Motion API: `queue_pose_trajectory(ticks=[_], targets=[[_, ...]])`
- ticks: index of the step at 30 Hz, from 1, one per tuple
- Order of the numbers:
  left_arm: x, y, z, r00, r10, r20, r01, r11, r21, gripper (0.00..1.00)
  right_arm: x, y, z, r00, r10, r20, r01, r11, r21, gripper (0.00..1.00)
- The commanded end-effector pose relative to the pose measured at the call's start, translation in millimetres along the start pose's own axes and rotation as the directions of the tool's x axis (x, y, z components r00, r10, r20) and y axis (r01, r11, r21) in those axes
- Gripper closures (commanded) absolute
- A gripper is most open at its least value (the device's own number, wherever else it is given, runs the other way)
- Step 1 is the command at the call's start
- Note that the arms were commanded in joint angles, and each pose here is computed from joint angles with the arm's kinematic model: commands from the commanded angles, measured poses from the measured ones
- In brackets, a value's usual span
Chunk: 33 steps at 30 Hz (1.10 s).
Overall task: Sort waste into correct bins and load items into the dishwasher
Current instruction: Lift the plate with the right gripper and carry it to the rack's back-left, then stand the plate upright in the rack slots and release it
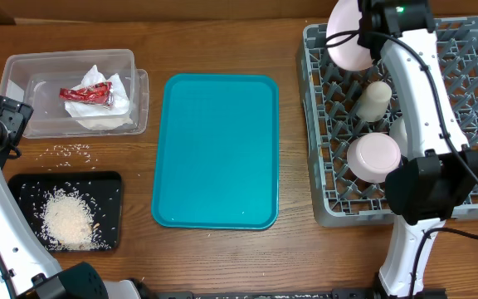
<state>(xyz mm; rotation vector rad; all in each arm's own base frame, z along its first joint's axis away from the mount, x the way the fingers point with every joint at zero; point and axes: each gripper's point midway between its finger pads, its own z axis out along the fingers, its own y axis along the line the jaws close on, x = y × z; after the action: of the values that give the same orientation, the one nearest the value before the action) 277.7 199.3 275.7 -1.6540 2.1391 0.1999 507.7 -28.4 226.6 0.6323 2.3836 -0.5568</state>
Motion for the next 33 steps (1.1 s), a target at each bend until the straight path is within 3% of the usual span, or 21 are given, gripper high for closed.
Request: queue_pose_trajectory(ticks=[1, 12, 20, 21, 22, 26, 27, 33], targets=[[-1.5, 3.4, 3.6, 1.000, 0.012, 0.001, -0.012, 1.000, -0.020, 0.00, 13.9, 5.0, 12.2, 0.999, -0.032, -0.015, 0.032, 0.999, 0.029, 0.96], [-1.5, 3.4, 3.6, 1.000, 0.012, 0.001, -0.012, 1.000, -0.020, 0.00, 39.9, 22.1, 13.7, 0.993, -0.086, -0.082, 0.084, 0.996, -0.020, 0.96], [-1.5, 3.4, 3.6, 1.000, 0.012, 0.001, -0.012, 1.000, -0.020, 0.00, 47.6, 46.5, -20.3, 0.989, -0.139, -0.047, 0.135, 0.988, -0.077, 0.94], [-1.5, 3.4, 3.6, 1.000, 0.012, 0.001, -0.012, 1.000, -0.020, 0.00, 47.5, 49.7, -28.0, 0.989, -0.142, -0.038, 0.138, 0.986, -0.094, 0.91], [-1.5, 3.4, 3.6, 1.000, 0.012, 0.001, -0.012, 1.000, -0.020, 0.00, 47.2, 53.4, -37.5, 0.989, -0.143, -0.028, 0.139, 0.983, -0.117, 0.80], [-1.5, 3.4, 3.6, 1.000, 0.012, 0.001, -0.012, 1.000, -0.020, 0.00, 43.5, 62.5, -77.4, 0.992, -0.126, 0.001, 0.123, 0.964, -0.236, 0.25], [-1.5, 3.4, 3.6, 1.000, 0.012, 0.001, -0.012, 1.000, -0.020, 0.00, 42.0, 63.5, -88.2, 0.993, -0.118, 0.006, 0.115, 0.955, -0.272, 0.16], [-1.5, 3.4, 3.6, 1.000, 0.012, 0.001, -0.012, 1.000, -0.020, 0.00, 20.0, 40.7, -144.8, 0.999, -0.021, 0.050, 0.040, 0.909, -0.415, 0.02]])
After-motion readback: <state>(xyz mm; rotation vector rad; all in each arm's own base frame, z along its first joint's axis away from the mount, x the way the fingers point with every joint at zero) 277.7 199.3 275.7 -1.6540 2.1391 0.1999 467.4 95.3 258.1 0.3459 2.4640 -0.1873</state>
